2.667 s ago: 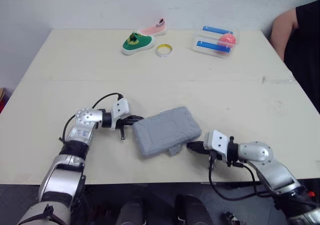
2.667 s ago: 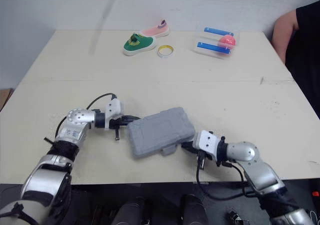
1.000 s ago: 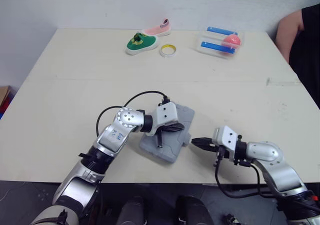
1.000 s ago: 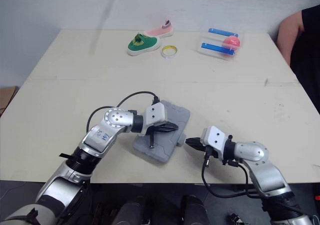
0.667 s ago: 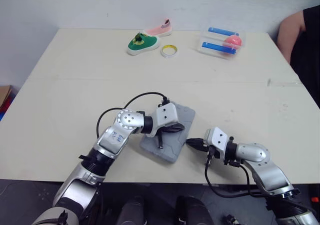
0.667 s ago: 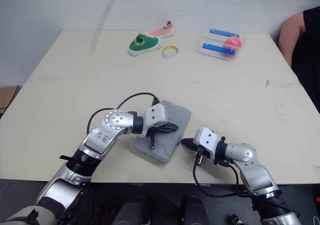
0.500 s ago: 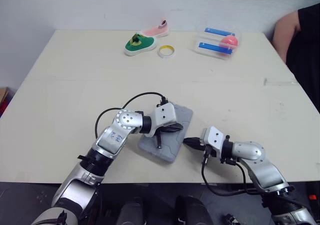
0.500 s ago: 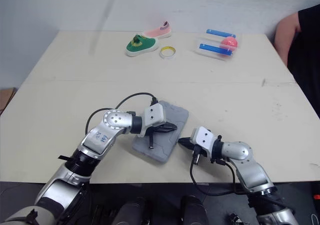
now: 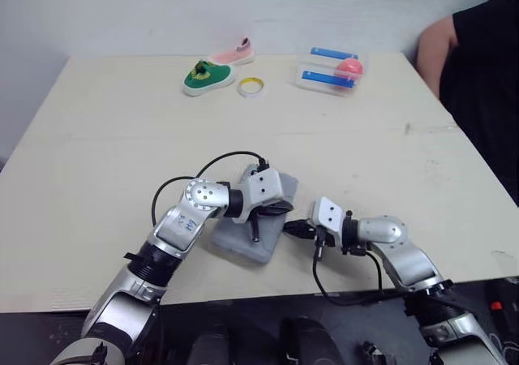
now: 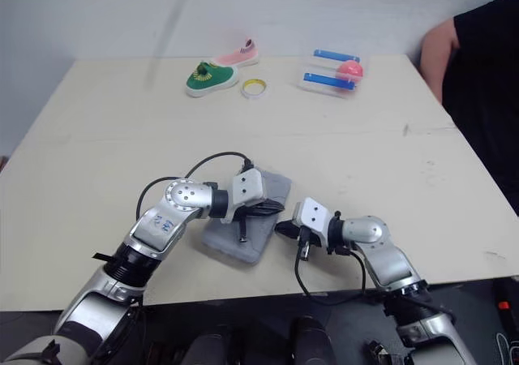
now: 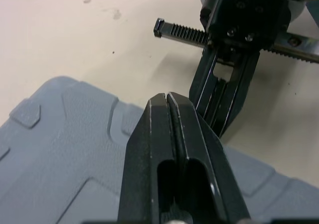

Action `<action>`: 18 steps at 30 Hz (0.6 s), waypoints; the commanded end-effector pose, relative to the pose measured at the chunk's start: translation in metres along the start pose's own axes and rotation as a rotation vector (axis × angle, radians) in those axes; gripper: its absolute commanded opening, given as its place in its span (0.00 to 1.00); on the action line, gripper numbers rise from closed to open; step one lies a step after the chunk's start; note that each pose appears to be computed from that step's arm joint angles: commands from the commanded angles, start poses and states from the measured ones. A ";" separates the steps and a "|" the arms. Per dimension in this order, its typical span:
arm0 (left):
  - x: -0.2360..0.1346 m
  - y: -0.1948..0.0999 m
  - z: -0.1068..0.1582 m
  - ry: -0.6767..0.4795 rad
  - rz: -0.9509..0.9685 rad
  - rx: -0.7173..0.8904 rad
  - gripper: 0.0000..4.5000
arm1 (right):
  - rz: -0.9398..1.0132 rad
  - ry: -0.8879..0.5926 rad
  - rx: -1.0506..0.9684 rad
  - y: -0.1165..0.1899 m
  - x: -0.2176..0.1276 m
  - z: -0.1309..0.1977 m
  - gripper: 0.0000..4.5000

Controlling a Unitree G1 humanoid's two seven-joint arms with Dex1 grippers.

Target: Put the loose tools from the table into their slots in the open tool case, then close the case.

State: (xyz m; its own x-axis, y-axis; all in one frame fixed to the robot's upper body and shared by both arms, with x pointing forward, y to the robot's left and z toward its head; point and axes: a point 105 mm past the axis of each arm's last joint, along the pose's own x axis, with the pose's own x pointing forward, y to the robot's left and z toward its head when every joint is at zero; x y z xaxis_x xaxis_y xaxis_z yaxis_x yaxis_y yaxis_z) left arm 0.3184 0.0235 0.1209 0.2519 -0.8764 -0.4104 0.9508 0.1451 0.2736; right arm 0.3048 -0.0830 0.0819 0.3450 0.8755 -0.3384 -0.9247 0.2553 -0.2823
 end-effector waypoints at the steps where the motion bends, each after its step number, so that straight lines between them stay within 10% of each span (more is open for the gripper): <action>1: 0.005 -0.024 -0.065 0.186 -0.062 -0.172 0.00 | 0.019 -0.018 -0.055 0.000 0.008 0.015 0.01; 18: -0.095 0.033 0.035 -0.424 0.269 0.099 0.00 | -0.059 -0.039 -0.133 -0.020 -0.109 0.011 0.01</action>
State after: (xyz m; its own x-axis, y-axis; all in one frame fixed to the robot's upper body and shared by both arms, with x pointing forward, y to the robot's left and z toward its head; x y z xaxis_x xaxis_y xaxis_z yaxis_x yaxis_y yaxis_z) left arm 0.3222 0.0839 0.1718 0.3600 -0.9329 -0.0091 0.8811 0.3368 0.3320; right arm 0.2862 -0.1679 0.1216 0.3694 0.8747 -0.3138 -0.8928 0.2402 -0.3811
